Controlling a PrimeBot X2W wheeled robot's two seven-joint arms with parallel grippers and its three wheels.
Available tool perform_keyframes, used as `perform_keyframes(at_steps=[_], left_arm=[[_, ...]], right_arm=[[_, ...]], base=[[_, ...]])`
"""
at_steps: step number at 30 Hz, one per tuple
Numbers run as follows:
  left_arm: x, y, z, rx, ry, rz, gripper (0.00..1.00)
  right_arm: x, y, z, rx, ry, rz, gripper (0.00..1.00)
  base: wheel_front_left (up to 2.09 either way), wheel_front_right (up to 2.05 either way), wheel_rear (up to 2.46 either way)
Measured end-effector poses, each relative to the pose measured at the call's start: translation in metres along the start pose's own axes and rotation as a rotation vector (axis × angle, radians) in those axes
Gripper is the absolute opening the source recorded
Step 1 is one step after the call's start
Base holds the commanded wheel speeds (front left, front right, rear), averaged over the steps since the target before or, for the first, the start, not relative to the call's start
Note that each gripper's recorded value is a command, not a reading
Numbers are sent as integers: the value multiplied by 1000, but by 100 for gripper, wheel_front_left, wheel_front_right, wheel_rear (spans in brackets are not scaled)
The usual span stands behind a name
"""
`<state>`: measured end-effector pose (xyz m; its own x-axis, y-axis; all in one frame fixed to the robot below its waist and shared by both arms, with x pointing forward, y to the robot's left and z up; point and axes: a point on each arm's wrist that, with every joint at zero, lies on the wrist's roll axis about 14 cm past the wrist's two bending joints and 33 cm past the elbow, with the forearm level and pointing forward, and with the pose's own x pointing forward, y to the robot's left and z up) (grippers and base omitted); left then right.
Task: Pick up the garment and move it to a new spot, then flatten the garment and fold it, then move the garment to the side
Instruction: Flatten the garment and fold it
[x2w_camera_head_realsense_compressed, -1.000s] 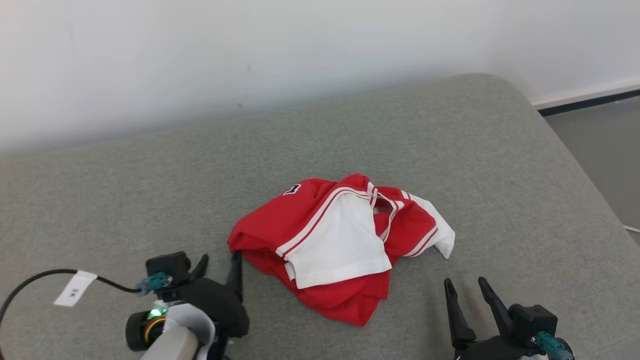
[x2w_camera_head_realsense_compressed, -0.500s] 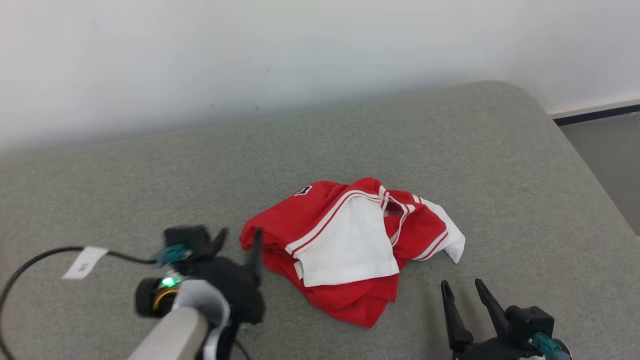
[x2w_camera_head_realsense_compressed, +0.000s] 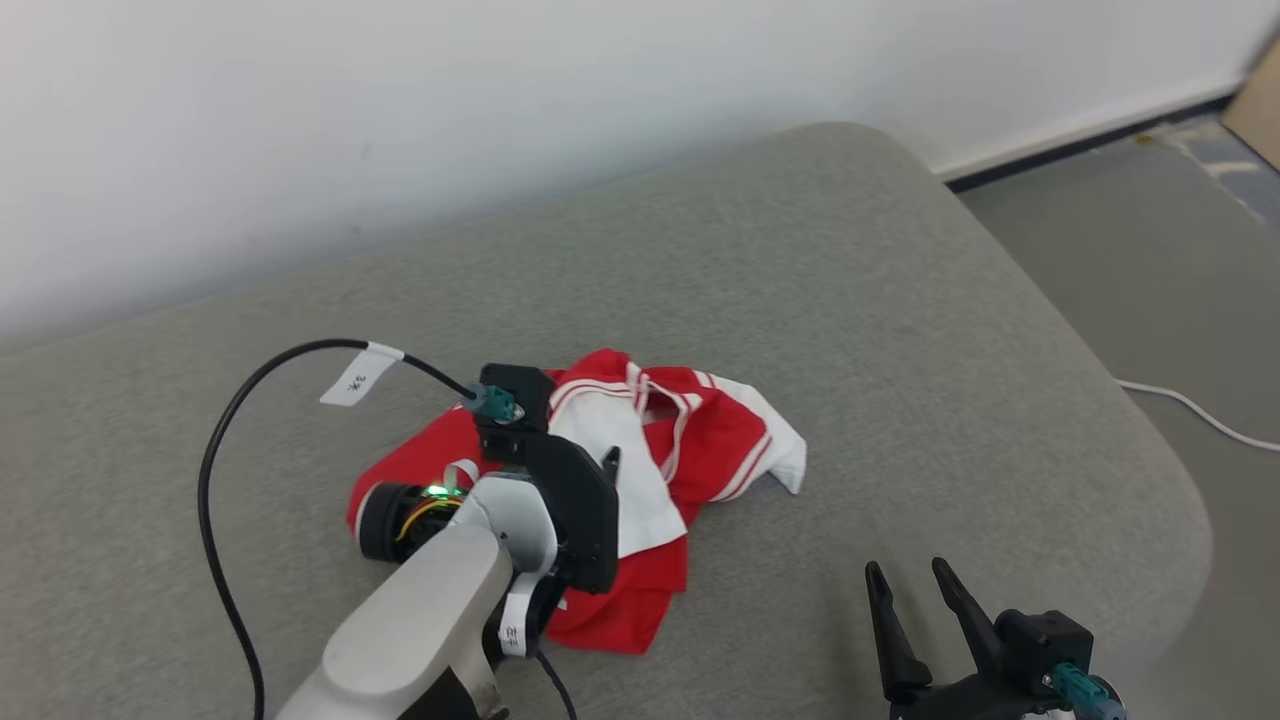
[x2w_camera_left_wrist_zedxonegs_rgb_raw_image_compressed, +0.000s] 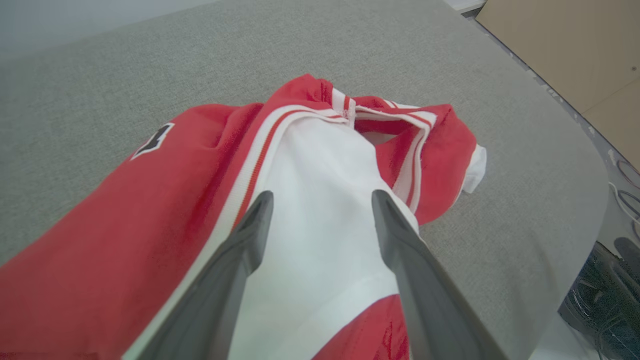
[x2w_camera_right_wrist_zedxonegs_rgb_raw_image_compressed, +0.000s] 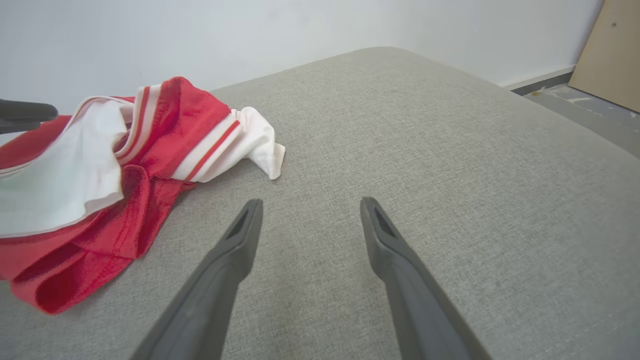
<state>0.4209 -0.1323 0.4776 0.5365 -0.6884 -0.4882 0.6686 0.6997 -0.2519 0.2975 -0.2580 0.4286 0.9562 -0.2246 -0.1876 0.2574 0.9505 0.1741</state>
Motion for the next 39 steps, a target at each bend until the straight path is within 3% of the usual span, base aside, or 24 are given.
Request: perform_keyframes(at_steps=[12,13,14,19,25,34,39], left_arm=[[40,-6,-16,17,93,6,100],[42,-5,-18,22,95,13,46],[43,-3,-17,29,85,18,0],[44,-2,-6,32,36,-2,0],[27,-18,90,8,-347,-87,0],[-72,-53,242,18,-944,-258,0],[-137,-59,288,-40,-1156,-309,0]], right_arm=[[-20,-33,-8,20,24,-120,100],[-19,-33,-8,21,24,-120,100],[-18,-34,-7,21,23,-121,100],[-14,-32,-9,19,30,-114,100],[-7,-23,-8,17,30,-84,100],[6,-4,-7,3,26,-17,100],[12,6,-5,-1,17,15,100]], base=[[0,0,0],[0,0,0],[0,0,0],[0,0,0],[0,0,0],[0,0,0],[0,0,0]])
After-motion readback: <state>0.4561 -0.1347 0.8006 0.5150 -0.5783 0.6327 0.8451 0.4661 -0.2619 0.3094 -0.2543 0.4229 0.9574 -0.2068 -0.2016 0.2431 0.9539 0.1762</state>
